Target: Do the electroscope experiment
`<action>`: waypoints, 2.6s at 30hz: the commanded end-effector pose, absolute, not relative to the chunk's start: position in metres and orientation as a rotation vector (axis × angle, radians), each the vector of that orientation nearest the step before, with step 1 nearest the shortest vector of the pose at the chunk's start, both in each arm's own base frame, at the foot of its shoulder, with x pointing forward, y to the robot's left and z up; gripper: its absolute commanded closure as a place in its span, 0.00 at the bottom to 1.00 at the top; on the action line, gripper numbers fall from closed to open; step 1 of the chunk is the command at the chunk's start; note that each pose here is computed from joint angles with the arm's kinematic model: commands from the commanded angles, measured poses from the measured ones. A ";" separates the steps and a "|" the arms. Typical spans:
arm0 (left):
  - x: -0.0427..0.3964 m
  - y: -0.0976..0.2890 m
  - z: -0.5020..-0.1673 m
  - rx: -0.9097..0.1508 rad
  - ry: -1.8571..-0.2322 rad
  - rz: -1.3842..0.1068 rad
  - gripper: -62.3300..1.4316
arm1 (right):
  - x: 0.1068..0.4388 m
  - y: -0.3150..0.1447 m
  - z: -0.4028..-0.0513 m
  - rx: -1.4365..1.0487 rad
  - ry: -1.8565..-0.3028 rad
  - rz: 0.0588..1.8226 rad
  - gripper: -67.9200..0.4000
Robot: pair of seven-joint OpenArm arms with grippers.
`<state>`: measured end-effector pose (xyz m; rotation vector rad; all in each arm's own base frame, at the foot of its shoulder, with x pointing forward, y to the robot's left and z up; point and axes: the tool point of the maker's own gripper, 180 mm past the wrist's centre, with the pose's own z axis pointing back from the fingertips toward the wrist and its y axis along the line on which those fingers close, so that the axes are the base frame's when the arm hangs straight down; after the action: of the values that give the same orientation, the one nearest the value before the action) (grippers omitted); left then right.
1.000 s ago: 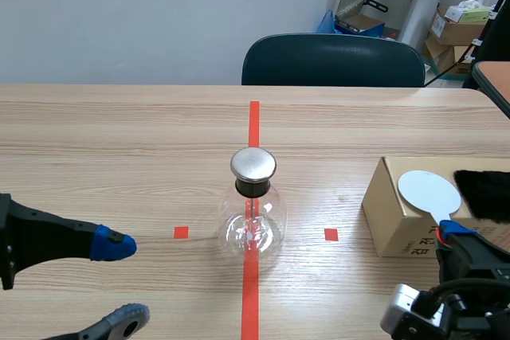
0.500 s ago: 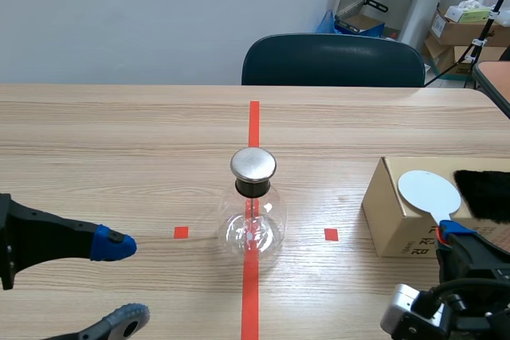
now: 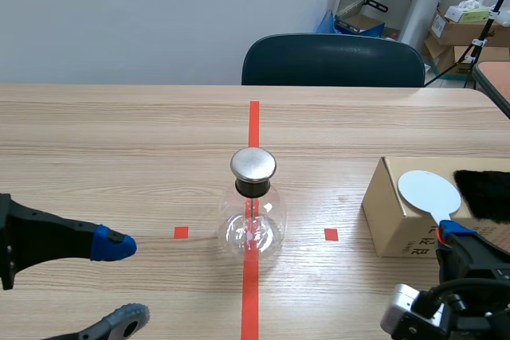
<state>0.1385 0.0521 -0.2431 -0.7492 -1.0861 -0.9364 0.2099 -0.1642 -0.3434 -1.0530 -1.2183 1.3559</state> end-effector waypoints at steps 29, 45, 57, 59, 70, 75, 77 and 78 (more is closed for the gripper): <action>0.142 0.045 -0.217 -0.824 -1.206 -0.891 0.44 | 0.216 -0.166 -0.335 -1.080 -1.240 1.351 0.98; 0.143 0.045 -0.214 -0.831 -1.223 -0.884 0.44 | 0.216 -0.166 -0.335 -1.080 -1.240 1.352 0.98; 0.143 0.046 -0.221 -0.803 -1.194 -0.893 0.44 | 0.216 -0.166 -0.333 -1.092 -1.251 1.342 0.98; 0.147 0.048 -0.224 -0.767 -1.195 -0.883 0.44 | 0.216 -0.168 -0.333 -1.096 -1.244 1.336 0.98; 0.188 0.080 -0.244 -0.568 -1.293 -0.723 0.44 | 0.223 -0.164 -0.311 -1.151 -1.307 1.295 0.98; 0.198 0.088 -0.266 -0.540 -1.269 -0.708 0.55 | 0.234 -0.160 -0.280 -1.207 -1.376 1.235 0.98; 0.199 0.089 -0.275 -0.545 -1.259 -0.707 0.63 | 0.239 -0.156 -0.271 -1.217 -1.410 1.227 0.98; 0.200 0.089 -0.279 -0.549 -1.257 -0.706 0.67 | 0.241 -0.153 -0.267 -1.219 -1.423 1.222 0.98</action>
<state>0.1990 0.0944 -0.2872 -0.5215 -1.2257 -0.7119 0.2350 -0.1540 -0.2852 -1.1611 -1.3541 1.2526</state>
